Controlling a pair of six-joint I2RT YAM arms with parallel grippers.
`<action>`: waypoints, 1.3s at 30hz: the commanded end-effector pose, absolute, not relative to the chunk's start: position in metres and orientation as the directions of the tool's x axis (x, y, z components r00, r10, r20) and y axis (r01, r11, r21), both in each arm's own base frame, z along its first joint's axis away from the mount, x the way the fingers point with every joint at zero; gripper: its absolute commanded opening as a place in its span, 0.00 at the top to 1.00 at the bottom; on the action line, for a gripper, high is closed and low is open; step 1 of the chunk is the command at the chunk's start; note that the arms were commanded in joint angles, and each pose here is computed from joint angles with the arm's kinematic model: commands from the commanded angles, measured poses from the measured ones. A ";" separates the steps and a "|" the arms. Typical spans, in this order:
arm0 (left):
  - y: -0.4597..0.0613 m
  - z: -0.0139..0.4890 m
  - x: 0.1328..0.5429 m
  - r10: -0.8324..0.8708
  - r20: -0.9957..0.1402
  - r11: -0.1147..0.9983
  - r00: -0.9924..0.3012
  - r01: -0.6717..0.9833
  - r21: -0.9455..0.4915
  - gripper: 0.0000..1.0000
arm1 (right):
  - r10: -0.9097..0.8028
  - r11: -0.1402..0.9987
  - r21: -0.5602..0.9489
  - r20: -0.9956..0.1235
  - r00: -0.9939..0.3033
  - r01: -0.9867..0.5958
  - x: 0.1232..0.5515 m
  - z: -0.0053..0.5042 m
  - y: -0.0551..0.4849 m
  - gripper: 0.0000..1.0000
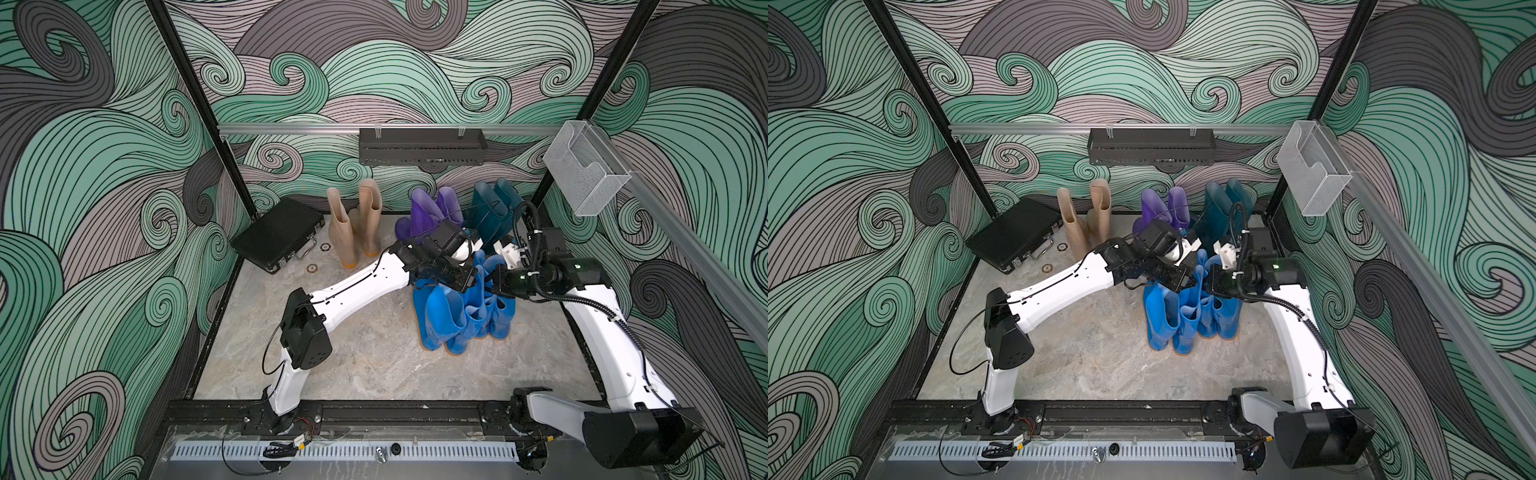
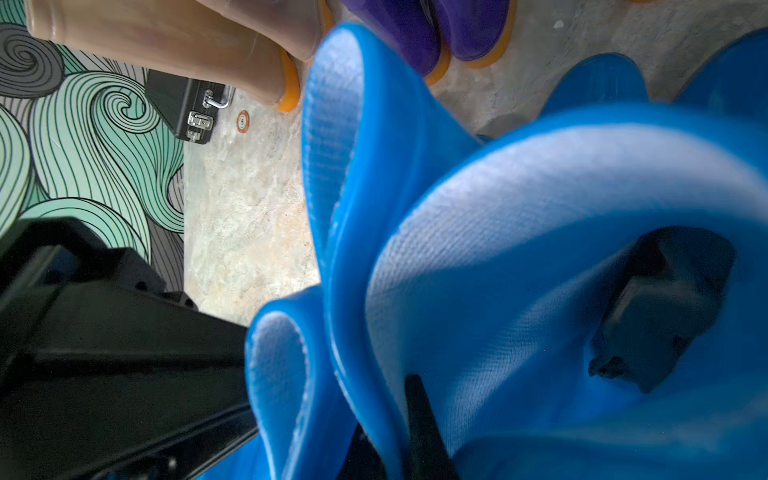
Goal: Match and arrange rain boots in pairs
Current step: Move a pair of rain boots to the center of the board.
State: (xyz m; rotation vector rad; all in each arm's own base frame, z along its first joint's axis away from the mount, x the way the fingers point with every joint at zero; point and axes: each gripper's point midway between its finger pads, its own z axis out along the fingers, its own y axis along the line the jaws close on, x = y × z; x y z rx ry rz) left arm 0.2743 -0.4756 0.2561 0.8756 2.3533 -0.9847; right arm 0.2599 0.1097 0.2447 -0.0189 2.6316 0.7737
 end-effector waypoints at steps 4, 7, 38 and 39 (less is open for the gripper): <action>-0.420 0.316 0.296 0.222 -0.673 0.587 -0.705 0.648 -0.485 1.00 | 0.106 0.607 0.742 -0.431 -0.896 -0.285 0.255 0.320 0.181 1.00; -0.388 0.316 0.288 0.200 -0.653 0.610 -0.731 0.614 -0.500 1.00 | 0.104 0.560 0.770 -0.431 -0.896 -0.305 0.256 0.327 0.203 1.00; -0.186 0.365 0.287 0.183 -0.800 0.927 -0.571 0.371 -0.053 0.24 | 0.021 0.949 0.230 -0.730 -0.683 -0.217 0.291 0.351 0.108 0.01; -0.173 0.369 0.287 0.168 -0.808 0.942 -0.564 0.335 -0.038 0.24 | 0.031 0.955 0.220 -0.741 -0.671 -0.199 0.292 0.352 0.098 0.01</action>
